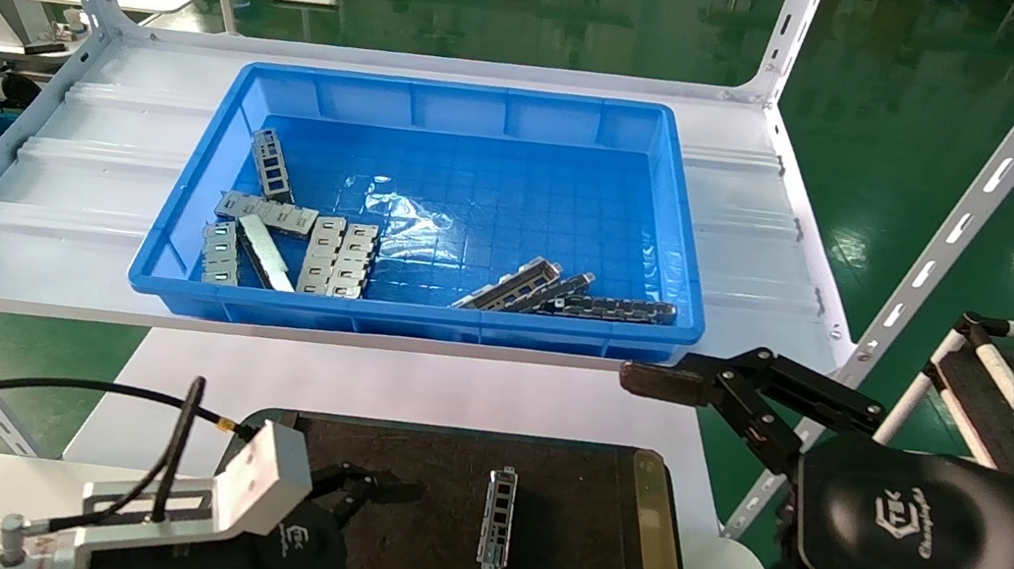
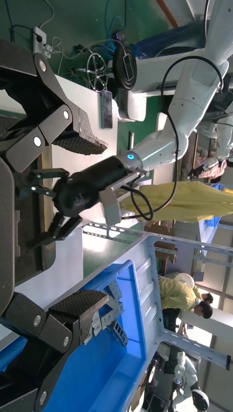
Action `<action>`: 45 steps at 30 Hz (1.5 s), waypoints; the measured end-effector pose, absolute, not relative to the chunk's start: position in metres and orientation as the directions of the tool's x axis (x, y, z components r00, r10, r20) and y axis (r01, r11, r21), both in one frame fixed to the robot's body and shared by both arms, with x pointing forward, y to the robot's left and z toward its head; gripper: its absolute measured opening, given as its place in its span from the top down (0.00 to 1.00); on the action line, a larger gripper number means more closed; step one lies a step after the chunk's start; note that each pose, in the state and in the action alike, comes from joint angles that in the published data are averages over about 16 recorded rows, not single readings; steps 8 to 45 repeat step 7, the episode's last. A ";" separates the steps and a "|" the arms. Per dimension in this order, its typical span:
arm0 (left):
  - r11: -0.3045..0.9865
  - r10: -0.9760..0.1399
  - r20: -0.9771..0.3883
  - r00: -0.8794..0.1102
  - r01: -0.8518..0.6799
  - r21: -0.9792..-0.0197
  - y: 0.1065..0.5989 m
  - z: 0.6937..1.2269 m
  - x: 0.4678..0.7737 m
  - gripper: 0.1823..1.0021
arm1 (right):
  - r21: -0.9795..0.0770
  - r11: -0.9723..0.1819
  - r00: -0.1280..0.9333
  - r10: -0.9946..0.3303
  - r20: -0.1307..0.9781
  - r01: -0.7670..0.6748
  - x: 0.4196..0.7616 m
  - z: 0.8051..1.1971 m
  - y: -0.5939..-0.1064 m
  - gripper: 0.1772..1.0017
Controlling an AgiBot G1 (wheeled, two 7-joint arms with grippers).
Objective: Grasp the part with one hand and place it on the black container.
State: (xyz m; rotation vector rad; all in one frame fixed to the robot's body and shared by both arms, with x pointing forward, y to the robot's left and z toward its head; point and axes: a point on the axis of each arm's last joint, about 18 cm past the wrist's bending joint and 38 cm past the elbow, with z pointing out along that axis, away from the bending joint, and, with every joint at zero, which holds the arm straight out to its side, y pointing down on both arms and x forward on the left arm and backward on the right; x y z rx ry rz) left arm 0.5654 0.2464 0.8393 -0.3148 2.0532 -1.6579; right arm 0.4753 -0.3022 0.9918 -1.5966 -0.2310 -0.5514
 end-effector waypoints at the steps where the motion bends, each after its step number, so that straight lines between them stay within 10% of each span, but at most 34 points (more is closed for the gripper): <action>1: 0.241 -0.463 -0.223 -0.858 0.120 -0.963 0.248 0.840 0.565 0.00 | -0.878 -0.113 0.861 -0.177 0.478 0.464 0.475 0.992 -0.302 0.00; 45: 0.241 -0.466 -0.230 -0.855 0.127 -0.962 0.256 0.845 0.561 0.00 | -0.878 -0.113 0.861 -0.177 0.478 0.464 0.475 0.992 -0.302 0.00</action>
